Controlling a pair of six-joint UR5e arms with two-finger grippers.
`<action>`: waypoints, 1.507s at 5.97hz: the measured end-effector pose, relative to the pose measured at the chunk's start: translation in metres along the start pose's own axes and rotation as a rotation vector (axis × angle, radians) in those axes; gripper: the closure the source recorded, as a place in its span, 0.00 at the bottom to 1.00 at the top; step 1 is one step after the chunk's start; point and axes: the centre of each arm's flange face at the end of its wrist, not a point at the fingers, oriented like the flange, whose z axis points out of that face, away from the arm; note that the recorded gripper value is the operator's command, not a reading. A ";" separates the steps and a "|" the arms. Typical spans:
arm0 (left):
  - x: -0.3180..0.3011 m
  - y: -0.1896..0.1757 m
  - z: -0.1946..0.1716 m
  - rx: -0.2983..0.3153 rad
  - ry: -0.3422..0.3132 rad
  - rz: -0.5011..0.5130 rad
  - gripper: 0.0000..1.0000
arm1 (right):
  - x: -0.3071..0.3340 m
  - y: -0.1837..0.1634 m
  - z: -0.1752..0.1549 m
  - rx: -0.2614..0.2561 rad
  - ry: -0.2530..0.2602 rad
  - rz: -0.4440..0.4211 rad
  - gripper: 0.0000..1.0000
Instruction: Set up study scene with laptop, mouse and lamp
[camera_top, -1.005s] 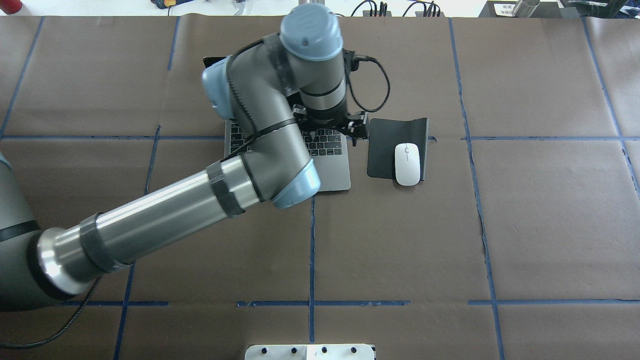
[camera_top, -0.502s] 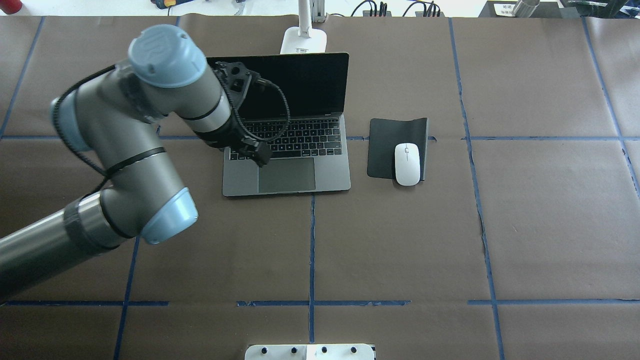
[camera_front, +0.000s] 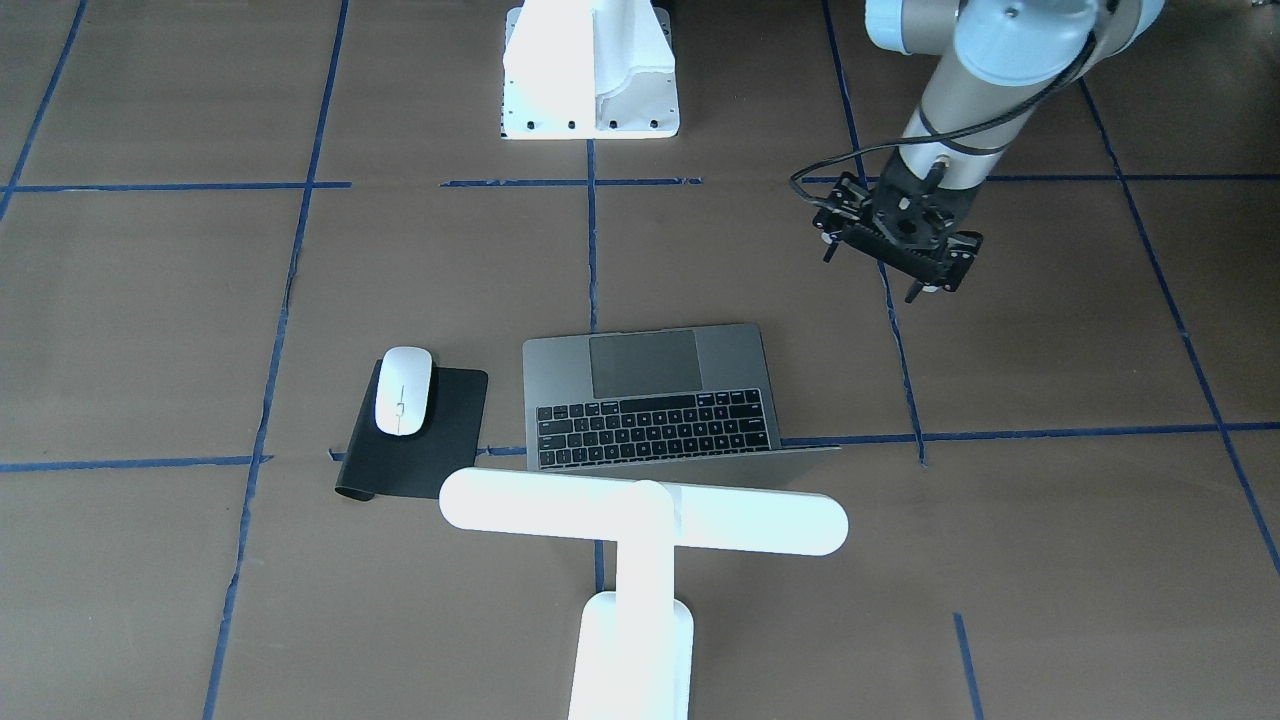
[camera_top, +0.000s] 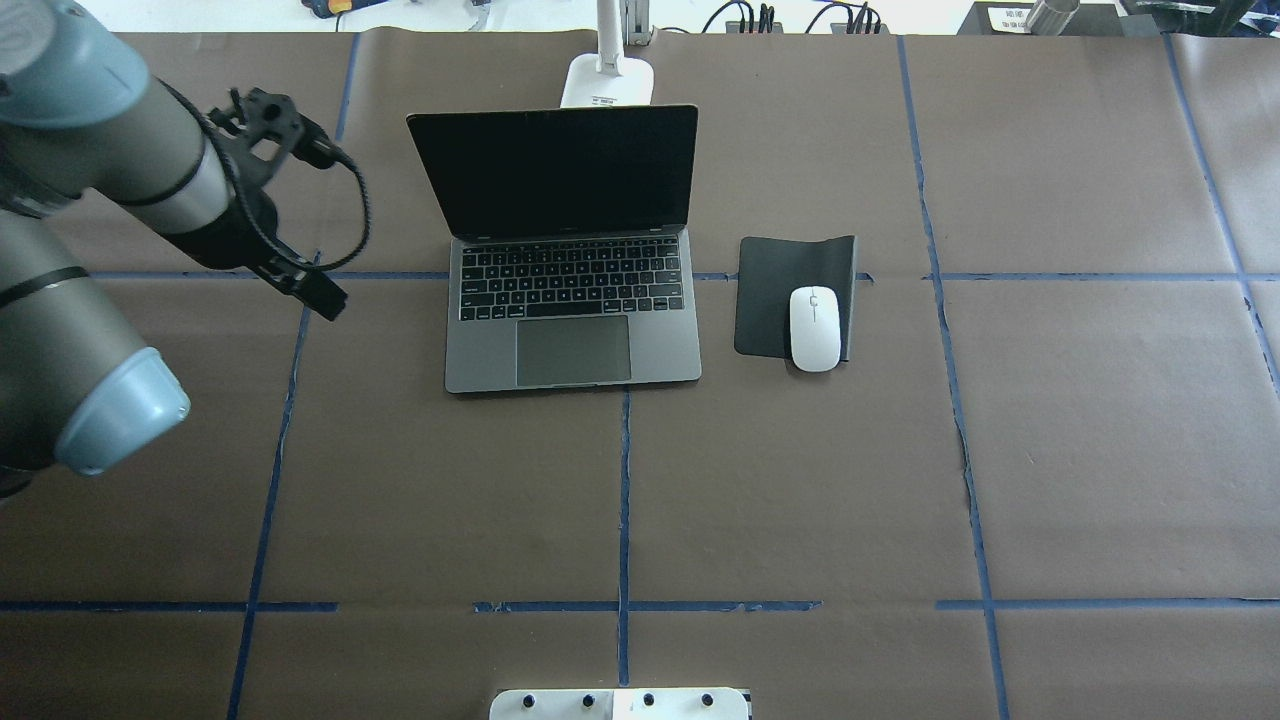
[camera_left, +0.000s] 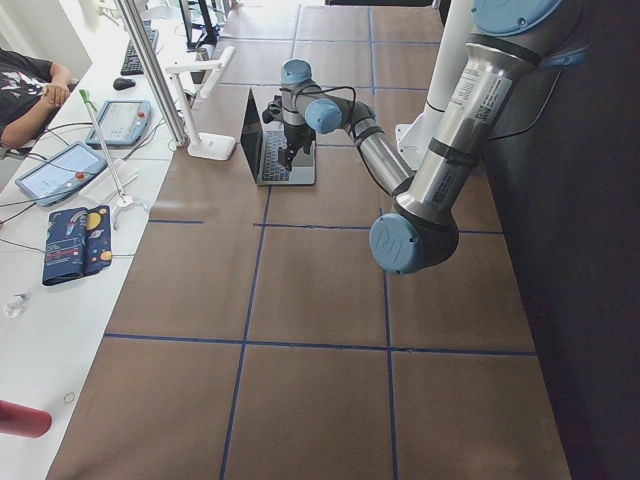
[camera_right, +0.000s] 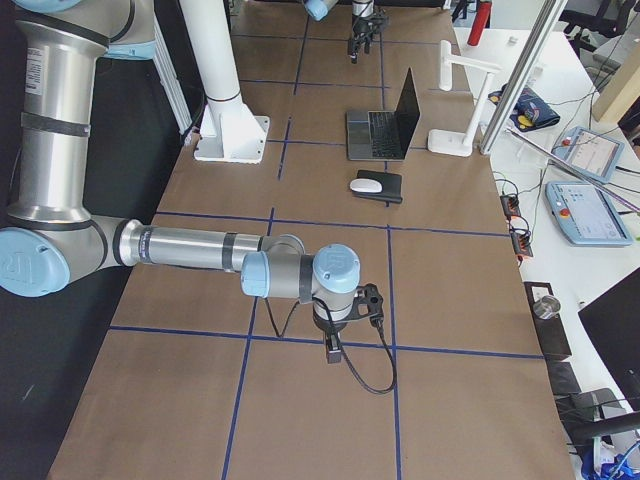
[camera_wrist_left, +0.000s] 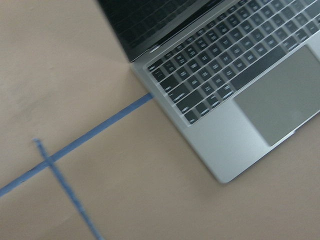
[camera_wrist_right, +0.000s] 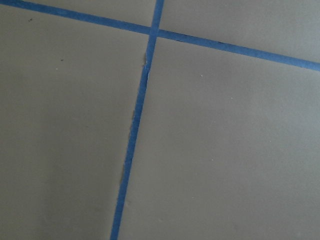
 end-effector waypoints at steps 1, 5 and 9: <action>-0.049 0.025 -0.011 -0.015 -0.006 0.011 0.00 | -0.011 0.002 -0.008 -0.013 -0.004 0.002 0.00; -0.248 0.184 -0.058 -0.050 -0.058 -0.146 0.00 | -0.013 0.012 -0.007 -0.026 -0.004 -0.003 0.00; -0.350 0.339 -0.055 -0.069 -0.026 -0.384 0.00 | -0.012 0.015 -0.005 -0.029 -0.004 -0.006 0.00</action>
